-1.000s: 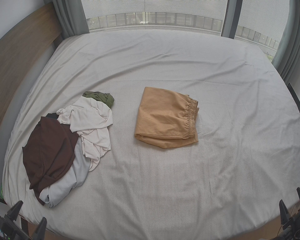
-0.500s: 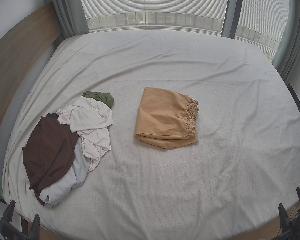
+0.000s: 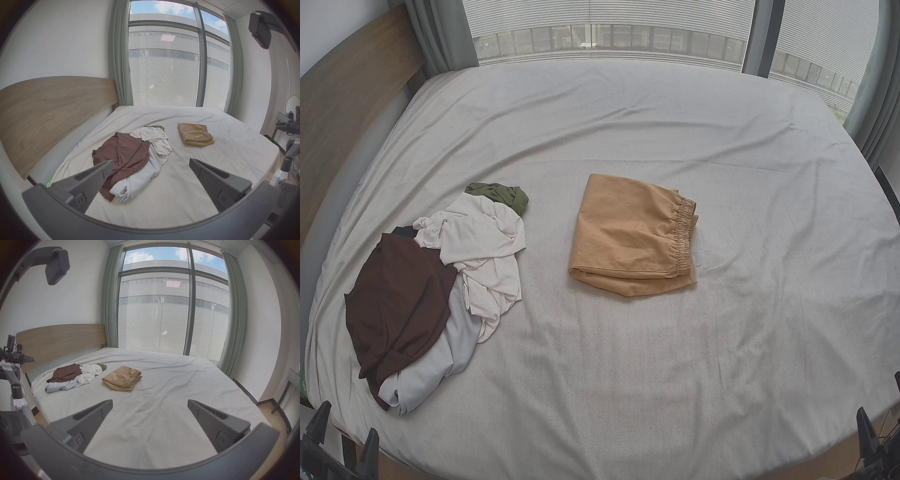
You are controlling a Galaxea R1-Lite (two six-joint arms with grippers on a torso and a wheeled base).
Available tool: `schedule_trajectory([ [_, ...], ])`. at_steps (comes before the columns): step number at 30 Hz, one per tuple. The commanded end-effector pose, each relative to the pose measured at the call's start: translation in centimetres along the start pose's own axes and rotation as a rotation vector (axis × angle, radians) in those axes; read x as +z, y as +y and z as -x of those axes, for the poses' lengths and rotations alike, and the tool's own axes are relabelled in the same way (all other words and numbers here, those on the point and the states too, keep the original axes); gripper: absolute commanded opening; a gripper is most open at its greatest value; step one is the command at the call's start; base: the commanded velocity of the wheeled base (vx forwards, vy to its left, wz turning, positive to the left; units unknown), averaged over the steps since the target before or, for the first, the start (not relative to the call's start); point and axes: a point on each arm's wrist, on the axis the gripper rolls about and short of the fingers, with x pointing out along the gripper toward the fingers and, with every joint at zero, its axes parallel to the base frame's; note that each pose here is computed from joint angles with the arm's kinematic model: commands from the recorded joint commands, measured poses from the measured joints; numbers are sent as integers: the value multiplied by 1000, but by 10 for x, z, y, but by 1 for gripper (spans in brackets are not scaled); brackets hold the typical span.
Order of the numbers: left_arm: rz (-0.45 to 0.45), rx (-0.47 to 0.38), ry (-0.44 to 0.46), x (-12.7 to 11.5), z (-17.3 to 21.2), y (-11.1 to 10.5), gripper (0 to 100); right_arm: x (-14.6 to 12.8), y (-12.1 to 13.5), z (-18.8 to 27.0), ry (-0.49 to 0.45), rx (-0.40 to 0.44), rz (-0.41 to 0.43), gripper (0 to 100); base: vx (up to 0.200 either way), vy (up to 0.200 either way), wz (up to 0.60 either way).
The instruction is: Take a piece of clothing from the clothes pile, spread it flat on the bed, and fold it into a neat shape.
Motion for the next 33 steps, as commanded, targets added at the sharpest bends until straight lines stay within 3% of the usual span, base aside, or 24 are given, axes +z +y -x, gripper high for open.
schedule_trajectory([
  [1, 0, 3, 3, -5, 0, 0, 100, -6, 0, -1, 21, -25, -38, 100, 0, 0, 0],
  [4, 2, 5, 3, -5, 0, 0, 100, -6, -2, -1, 39, -79, -46, 100, 0, 0, 0],
  [7, 3, 5, 1, -5, 0, 0, 100, -7, -2, 0, 63, -82, -141, 100, 0, 0, 0],
  [13, 3, 11, 1, -5, 0, 0, 100, -6, -1, 0, 48, -88, -130, 100, 0, 0, 0],
  [14, 0, 11, 1, -5, 0, 0, 100, -4, -2, -1, 0, -104, -137, 100, 0, 0, 0],
  [16, 0, 11, 1, -5, 0, 0, 100, -5, -3, 0, 0, -153, -163, 100, 0, 0, 0],
  [21, -1, 13, 1, -5, 0, 0, 100, -7, -3, 0, 28, -136, -110, 100, 0, 0, 0],
  [23, 2, 13, 1, -5, 0, 0, 100, -13, -1, 0, 127, -97, -58, 100, 0, 0, 0],
  [33, 3, 16, 0, -5, 0, 0, 100, -12, -2, 0, 86, -105, -82, 100, 0, 0, 0],
])
